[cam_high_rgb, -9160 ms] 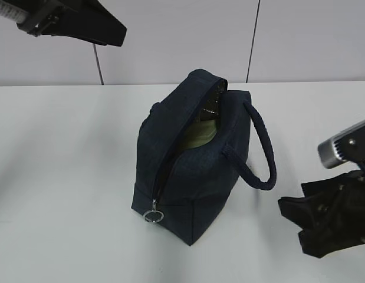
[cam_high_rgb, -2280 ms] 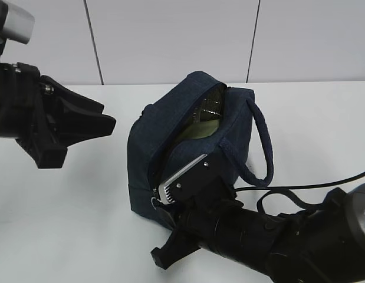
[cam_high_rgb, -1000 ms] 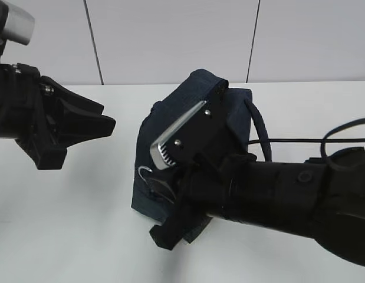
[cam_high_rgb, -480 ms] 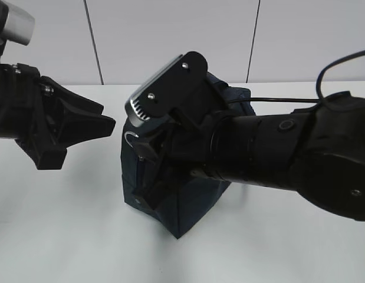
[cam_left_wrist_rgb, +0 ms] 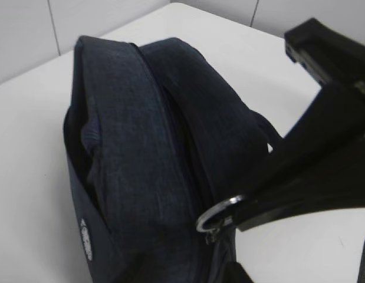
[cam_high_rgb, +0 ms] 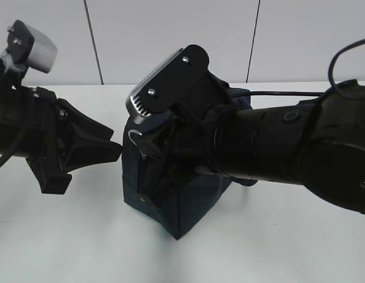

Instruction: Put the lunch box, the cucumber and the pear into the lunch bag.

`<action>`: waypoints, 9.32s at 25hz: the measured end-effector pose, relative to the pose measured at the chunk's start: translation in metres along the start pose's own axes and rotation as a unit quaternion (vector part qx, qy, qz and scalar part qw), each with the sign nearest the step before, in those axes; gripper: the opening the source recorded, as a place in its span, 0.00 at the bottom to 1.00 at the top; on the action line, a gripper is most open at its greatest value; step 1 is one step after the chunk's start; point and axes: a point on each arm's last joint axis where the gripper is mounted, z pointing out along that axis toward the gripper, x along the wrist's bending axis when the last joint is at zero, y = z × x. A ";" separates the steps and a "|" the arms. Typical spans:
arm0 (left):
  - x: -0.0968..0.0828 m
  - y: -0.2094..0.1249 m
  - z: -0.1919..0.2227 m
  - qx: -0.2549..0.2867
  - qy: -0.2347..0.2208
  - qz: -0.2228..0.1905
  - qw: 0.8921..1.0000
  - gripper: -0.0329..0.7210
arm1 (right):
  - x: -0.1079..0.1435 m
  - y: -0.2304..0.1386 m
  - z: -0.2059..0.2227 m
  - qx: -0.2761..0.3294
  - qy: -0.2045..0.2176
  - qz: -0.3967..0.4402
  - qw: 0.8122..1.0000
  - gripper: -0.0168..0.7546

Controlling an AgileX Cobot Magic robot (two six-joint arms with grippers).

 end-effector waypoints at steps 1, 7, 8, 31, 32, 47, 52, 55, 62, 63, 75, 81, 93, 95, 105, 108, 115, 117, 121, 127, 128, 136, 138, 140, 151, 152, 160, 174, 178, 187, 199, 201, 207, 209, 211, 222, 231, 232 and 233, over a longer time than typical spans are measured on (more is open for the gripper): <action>0.002 -0.003 0.002 0.004 -0.007 0.000 1.000 0.36 | 0.000 -0.001 0.000 0.004 0.000 0.000 1.000 0.02; 0.032 -0.018 -0.006 -0.021 -0.011 -0.061 0.998 0.36 | -0.001 0.002 -0.005 0.004 -0.002 -0.001 1.000 0.02; 0.035 -0.019 -0.005 -0.031 -0.021 -0.069 0.997 0.36 | -0.001 0.002 -0.006 0.004 -0.002 -0.001 1.000 0.02; 0.036 -0.037 0.041 -0.026 -0.084 -0.071 0.994 0.36 | -0.001 0.003 -0.008 0.004 -0.003 0.004 1.000 0.02; 0.036 -0.038 0.042 -0.025 -0.084 -0.073 0.993 0.36 | -0.001 0.003 -0.008 0.004 -0.003 0.005 1.000 0.02; 0.033 -0.034 0.052 -0.040 -0.078 -0.072 0.994 0.08 | -0.001 0.003 -0.008 0.004 -0.003 0.011 1.000 0.02; 0.032 -0.034 0.053 -0.040 -0.078 -0.070 0.994 0.06 | -0.001 0.004 -0.008 0.002 -0.003 0.013 1.000 0.02; 0.032 -0.034 0.053 -0.040 -0.078 -0.071 0.994 0.06 | -0.002 0.006 -0.011 -0.004 -0.004 0.013 1.000 0.02; 0.031 -0.035 0.053 -0.032 -0.082 -0.078 0.993 0.05 | -0.023 0.018 -0.014 -0.017 -0.032 0.024 0.999 0.02; 0.031 -0.035 0.053 -0.032 -0.082 -0.078 0.993 0.05 | -0.030 0.020 -0.014 -0.018 -0.042 0.028 0.999 0.02; 0.030 -0.035 0.053 -0.028 -0.085 -0.073 0.993 0.05 | -0.117 0.004 -0.027 -0.022 -0.158 0.241 0.957 0.02; 0.030 -0.036 0.053 -0.024 -0.086 -0.073 0.993 0.05 | -0.139 0.005 0.002 -0.017 -0.162 0.326 0.931 0.02; 0.030 -0.037 0.053 -0.015 -0.087 -0.077 0.993 0.05 | -0.214 -0.039 0.025 0.027 -0.174 0.567 0.805 0.02; 0.030 -0.038 0.053 -0.014 -0.088 -0.076 0.993 0.05 | -0.221 -0.054 0.032 0.032 -0.169 0.603 0.779 0.02; 0.031 -0.038 0.053 -0.011 -0.083 -0.075 0.994 0.05 | -0.226 -0.105 0.081 0.022 -0.080 0.711 0.699 0.02; 0.031 -0.038 0.053 -0.011 -0.080 -0.077 0.994 0.05 | -0.228 -0.113 0.085 0.019 -0.077 0.724 0.685 0.02; 0.031 -0.039 0.053 -0.009 -0.079 -0.076 0.994 0.05 | -0.232 -0.111 0.083 -0.006 -0.042 0.696 0.717 0.02; 0.031 -0.039 0.053 -0.008 -0.079 -0.074 0.994 0.05 | -0.234 -0.104 0.080 -0.021 -0.033 0.681 0.731 0.02; 0.031 -0.039 0.053 -0.007 -0.079 -0.074 0.994 0.05 | -0.242 -0.073 0.065 -0.060 -0.027 0.649 0.758 0.02; 0.032 -0.039 0.053 -0.008 -0.076 -0.076 0.994 0.05 | -0.245 -0.053 0.053 -0.083 -0.022 0.635 0.768 0.02; 0.032 -0.039 0.053 -0.008 -0.076 -0.077 0.994 0.05 | -0.246 -0.054 0.053 -0.083 -0.024 0.635 0.768 0.02; 0.032 -0.039 0.053 -0.008 -0.076 -0.079 0.994 0.12 | -0.244 -0.057 0.054 -0.061 -0.030 0.601 0.796 0.20; 0.032 -0.039 0.053 -0.008 -0.076 -0.080 0.994 0.19 | -0.242 -0.059 0.054 -0.046 -0.032 0.582 0.811 0.43; 0.032 -0.039 0.053 -0.008 -0.076 -0.082 0.994 0.27 | -0.241 -0.061 0.054 -0.035 -0.033 0.568 0.822 0.68; 0.031 -0.029 0.035 -0.006 -0.047 -0.077 0.996 0.41 | -0.239 -0.047 0.031 0.000 -0.027 0.476 0.879 0.79; 0.031 -0.027 0.029 -0.004 -0.042 -0.078 0.996 0.42 | -0.239 -0.044 0.026 0.008 -0.027 0.467 0.884 0.79; 0.027 -0.022 -0.021 0.065 0.066 -0.132 0.987 0.43 | -0.222 -0.048 -0.009 0.177 -0.026 0.405 0.896 0.79; -0.029 -0.011 -0.123 0.041 0.238 -0.255 0.936 0.43 | -0.179 -0.034 -0.115 0.312 -0.142 0.389 0.855 0.62; -0.057 -0.012 -0.150 0.014 0.256 -0.236 0.937 0.42 | -0.138 -0.041 -0.160 0.305 -0.158 0.371 0.863 0.62; -0.107 -0.030 -0.191 -0.009 0.285 -0.184 0.941 0.41 | -0.054 -0.066 -0.237 0.254 -0.184 0.345 0.885 0.62; -0.140 -0.096 -0.183 -0.004 0.296 -0.168 0.940 0.41 | 0.005 -0.095 -0.295 0.161 -0.263 0.287 0.907 0.62; -0.148 -0.101 -0.189 -0.029 0.310 -0.152 0.938 0.41 | 0.009 -0.104 -0.295 0.157 -0.273 0.279 0.907 0.62; -0.156 -0.107 -0.195 -0.055 0.327 -0.134 0.934 0.41 | 0.019 -0.125 -0.294 0.131 -0.291 0.259 0.912 0.62; -0.156 -0.107 -0.195 -0.056 0.328 -0.133 0.934 0.41 | 0.024 -0.126 -0.298 0.114 -0.299 0.251 0.914 0.62; -0.156 -0.107 -0.195 -0.056 0.328 -0.133 0.934 0.41 | 0.029 -0.127 -0.303 0.093 -0.306 0.244 0.916 0.62; -0.157 -0.106 -0.194 -0.062 0.318 -0.137 0.936 0.41 | 0.038 -0.136 -0.307 0.069 -0.315 0.249 0.913 0.62; -0.159 -0.105 -0.193 -0.069 0.305 -0.141 0.939 0.41 | 0.039 -0.136 -0.307 0.069 -0.315 0.251 0.913 0.62; -0.159 -0.105 -0.193 -0.069 0.305 -0.141 0.939 0.41 | 0.039 -0.136 -0.307 0.069 -0.315 0.251 0.913 0.62; -0.159 -0.105 -0.193 -0.069 0.305 -0.141 0.939 0.41 | 0.039 -0.136 -0.307 0.069 -0.315 0.251 0.913 0.62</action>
